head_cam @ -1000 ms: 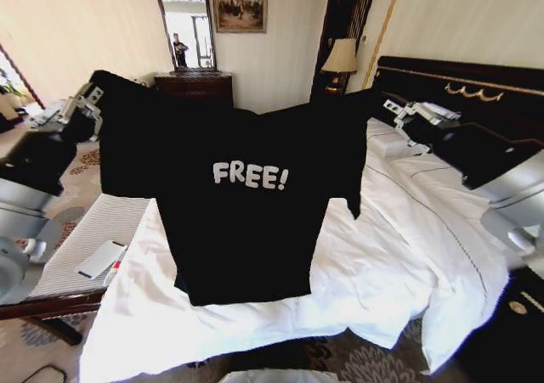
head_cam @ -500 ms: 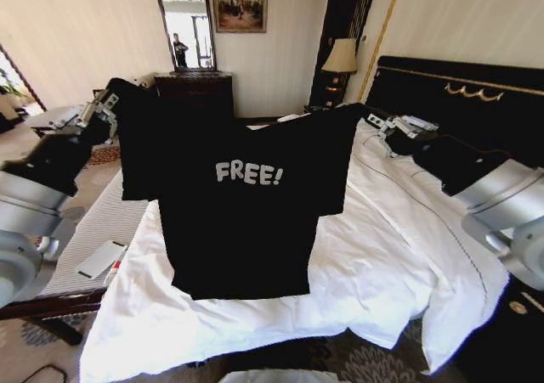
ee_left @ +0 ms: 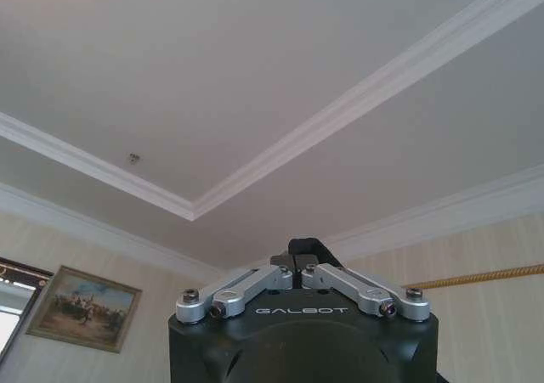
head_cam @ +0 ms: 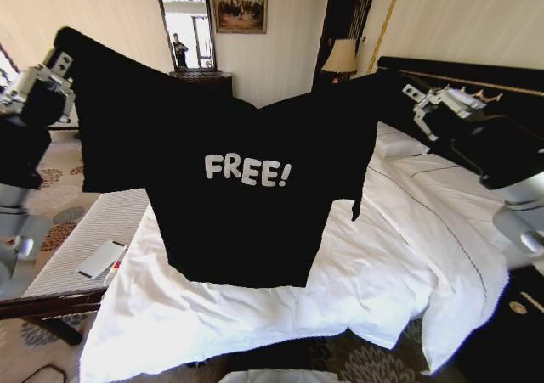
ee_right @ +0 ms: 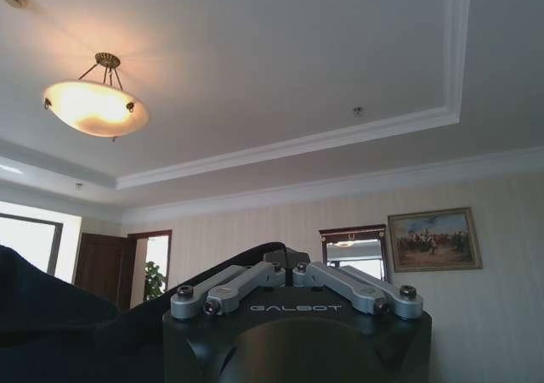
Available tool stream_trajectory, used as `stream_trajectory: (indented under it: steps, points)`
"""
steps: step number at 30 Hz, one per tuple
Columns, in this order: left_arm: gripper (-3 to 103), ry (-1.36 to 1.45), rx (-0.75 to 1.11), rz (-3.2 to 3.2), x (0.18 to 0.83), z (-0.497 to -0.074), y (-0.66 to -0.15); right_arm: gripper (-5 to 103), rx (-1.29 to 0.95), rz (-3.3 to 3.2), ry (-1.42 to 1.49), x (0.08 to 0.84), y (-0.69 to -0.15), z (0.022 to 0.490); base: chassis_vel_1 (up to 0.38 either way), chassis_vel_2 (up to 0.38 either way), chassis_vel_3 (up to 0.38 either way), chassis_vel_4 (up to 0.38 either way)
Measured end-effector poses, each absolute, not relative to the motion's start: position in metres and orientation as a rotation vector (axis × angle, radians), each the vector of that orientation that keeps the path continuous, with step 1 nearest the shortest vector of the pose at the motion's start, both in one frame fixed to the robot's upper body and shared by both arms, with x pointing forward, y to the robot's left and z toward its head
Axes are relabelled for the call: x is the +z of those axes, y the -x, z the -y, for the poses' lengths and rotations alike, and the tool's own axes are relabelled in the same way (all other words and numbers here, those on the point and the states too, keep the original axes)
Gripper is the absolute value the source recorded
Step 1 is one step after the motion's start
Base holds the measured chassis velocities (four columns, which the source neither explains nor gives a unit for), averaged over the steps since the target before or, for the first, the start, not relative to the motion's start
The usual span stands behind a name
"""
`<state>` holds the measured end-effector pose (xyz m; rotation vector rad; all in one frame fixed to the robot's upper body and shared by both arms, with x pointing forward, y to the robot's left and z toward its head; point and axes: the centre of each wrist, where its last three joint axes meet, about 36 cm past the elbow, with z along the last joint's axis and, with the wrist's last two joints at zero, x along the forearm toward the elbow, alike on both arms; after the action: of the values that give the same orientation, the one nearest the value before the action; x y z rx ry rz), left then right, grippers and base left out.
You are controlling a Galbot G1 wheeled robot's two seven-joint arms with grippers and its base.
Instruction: Fold the clothes on the bed.
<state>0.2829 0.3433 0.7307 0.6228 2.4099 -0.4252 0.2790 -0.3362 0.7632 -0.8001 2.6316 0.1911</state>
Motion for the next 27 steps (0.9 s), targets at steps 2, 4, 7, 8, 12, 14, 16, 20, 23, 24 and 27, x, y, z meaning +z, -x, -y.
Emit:
stream_trajectory:
  steps: [2, 4, 7, 8, 12, 14, 16, 20, 23, 24, 27]
  points:
    - [0, -0.63, -0.433, -2.408, 0.728, -0.345, -0.282, 0, 0.195, -2.639, 0.775, 0.758, -0.276, 0.342, 0.0, 0.0, 0.0, 0.0]
    - [0, -0.628, -0.437, -2.409, 0.727, -0.345, -0.282, 0, 0.192, -2.645, 0.76, 0.755, -0.275, 0.345, 0.0, 0.0, 0.0, 0.0]
    - [0, -0.59, -0.45, -2.447, 0.721, -0.344, -0.283, 0, 0.167, -2.662, 0.712, 0.74, -0.275, 0.351, 0.0, 0.0, 0.0, 0.0]
    - [0, -0.58, -0.453, -2.471, 0.718, -0.342, -0.286, 0, 0.176, -2.671, 0.71, 0.736, -0.276, 0.351, 0.0, 0.0, 0.0, 0.0]
    - [0, -0.582, -0.432, -2.517, 0.709, -0.331, -0.294, 0, 0.199, -2.695, 0.742, 0.723, -0.283, 0.345, 0.0, 0.0, 0.0, 0.0]
    - [0, -0.597, -0.418, -2.52, 0.709, -0.328, -0.296, 0, 0.185, -2.695, 0.763, 0.723, -0.285, 0.342, 0.0, 0.0, 0.0, 0.0]
    - [0, -0.626, -0.385, -2.513, 0.712, -0.324, -0.298, 0, 0.16, -2.684, 0.804, 0.728, -0.289, 0.336, 0.0, 0.0, 0.0, 0.0]
    - [0, -0.671, -0.346, -2.496, 0.718, -0.322, -0.302, 0, 0.119, -2.656, 0.87, 0.742, -0.296, 0.326, 0.0, 0.0, 0.0, 0.0]
    - [0, -0.658, -0.329, -2.49, 0.726, -0.329, -0.318, 0, 0.087, -2.655, 0.862, 0.76, -0.321, 0.332, 0.0, 0.0, 0.0, 0.0]
    - [0, -0.655, -0.324, -2.489, 0.729, -0.331, -0.323, 0, 0.075, -2.658, 0.859, 0.765, -0.33, 0.334, 0.0, 0.0, 0.0, 0.0]
    - [0, -0.638, -0.306, -2.487, 0.741, -0.341, -0.338, 0, 0.022, -2.668, 0.848, 0.778, -0.348, 0.339, 0.0, 0.0, 0.0, 0.0]
